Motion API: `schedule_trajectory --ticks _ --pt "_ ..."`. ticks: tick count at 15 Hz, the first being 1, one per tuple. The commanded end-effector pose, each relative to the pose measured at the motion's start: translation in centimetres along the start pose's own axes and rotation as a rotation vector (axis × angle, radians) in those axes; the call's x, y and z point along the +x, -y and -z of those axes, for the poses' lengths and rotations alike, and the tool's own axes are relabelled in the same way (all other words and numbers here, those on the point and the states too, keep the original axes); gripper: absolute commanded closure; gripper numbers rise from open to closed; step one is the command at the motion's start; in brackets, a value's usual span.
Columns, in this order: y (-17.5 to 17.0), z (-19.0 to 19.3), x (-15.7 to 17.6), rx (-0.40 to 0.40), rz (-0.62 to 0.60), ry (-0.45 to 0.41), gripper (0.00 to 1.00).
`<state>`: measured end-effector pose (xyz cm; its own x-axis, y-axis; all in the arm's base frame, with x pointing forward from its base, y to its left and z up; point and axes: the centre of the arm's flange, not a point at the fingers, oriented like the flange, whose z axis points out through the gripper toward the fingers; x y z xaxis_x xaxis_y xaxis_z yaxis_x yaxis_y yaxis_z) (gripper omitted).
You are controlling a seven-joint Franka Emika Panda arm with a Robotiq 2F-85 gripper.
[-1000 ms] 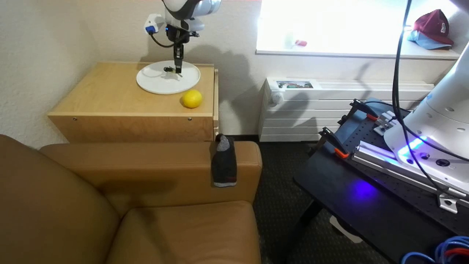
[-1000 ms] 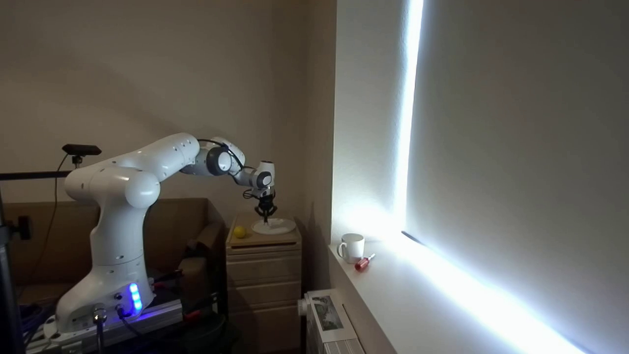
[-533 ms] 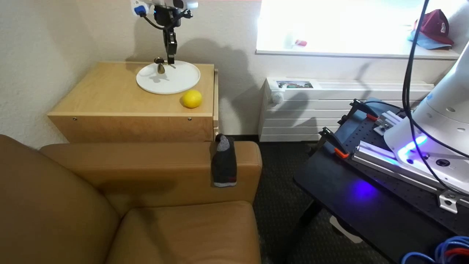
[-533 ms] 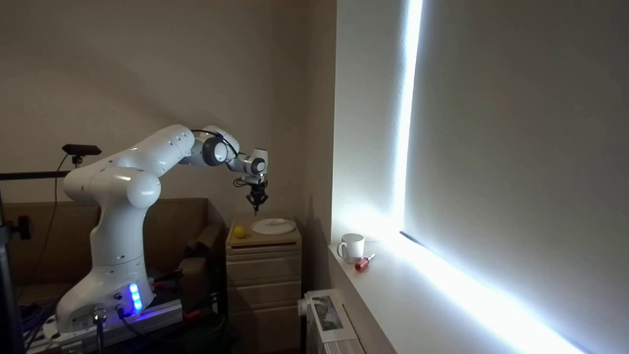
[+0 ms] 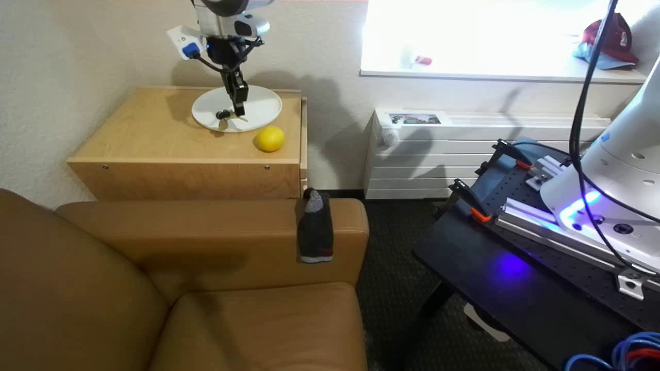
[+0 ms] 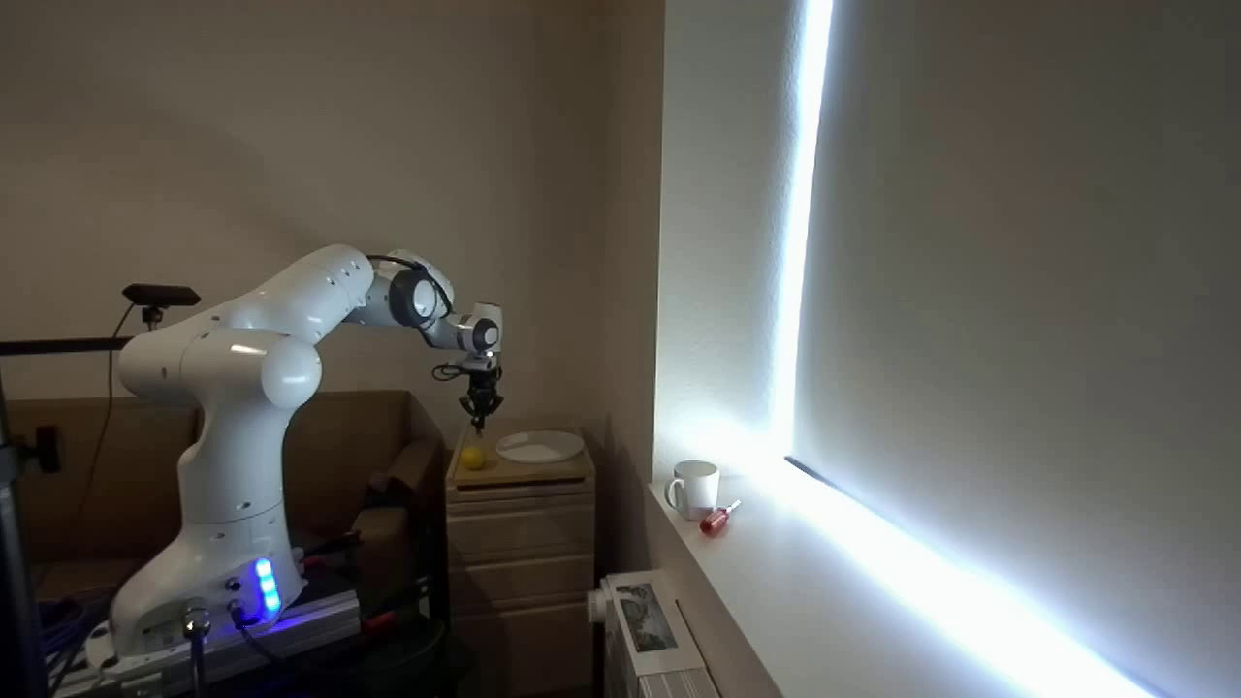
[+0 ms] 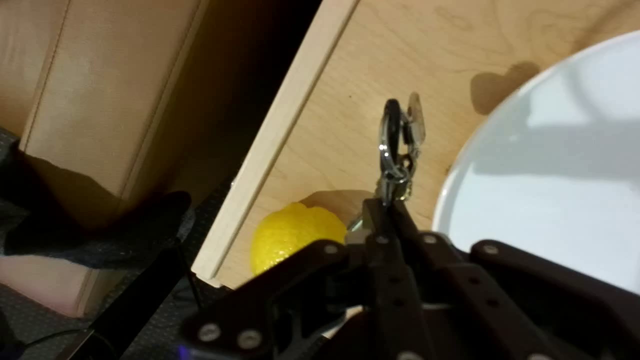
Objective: Move the keys to the left
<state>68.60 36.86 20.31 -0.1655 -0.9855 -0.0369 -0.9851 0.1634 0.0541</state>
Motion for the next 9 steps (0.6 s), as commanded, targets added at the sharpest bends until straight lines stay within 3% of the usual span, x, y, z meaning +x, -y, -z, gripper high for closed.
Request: schedule_trajectory --ticks 1,9 --pt "-2.9 -1.3 0.5 0.005 0.048 -0.02 0.99" --pt "-2.5 -6.8 0.0 0.087 -0.011 0.014 0.99"
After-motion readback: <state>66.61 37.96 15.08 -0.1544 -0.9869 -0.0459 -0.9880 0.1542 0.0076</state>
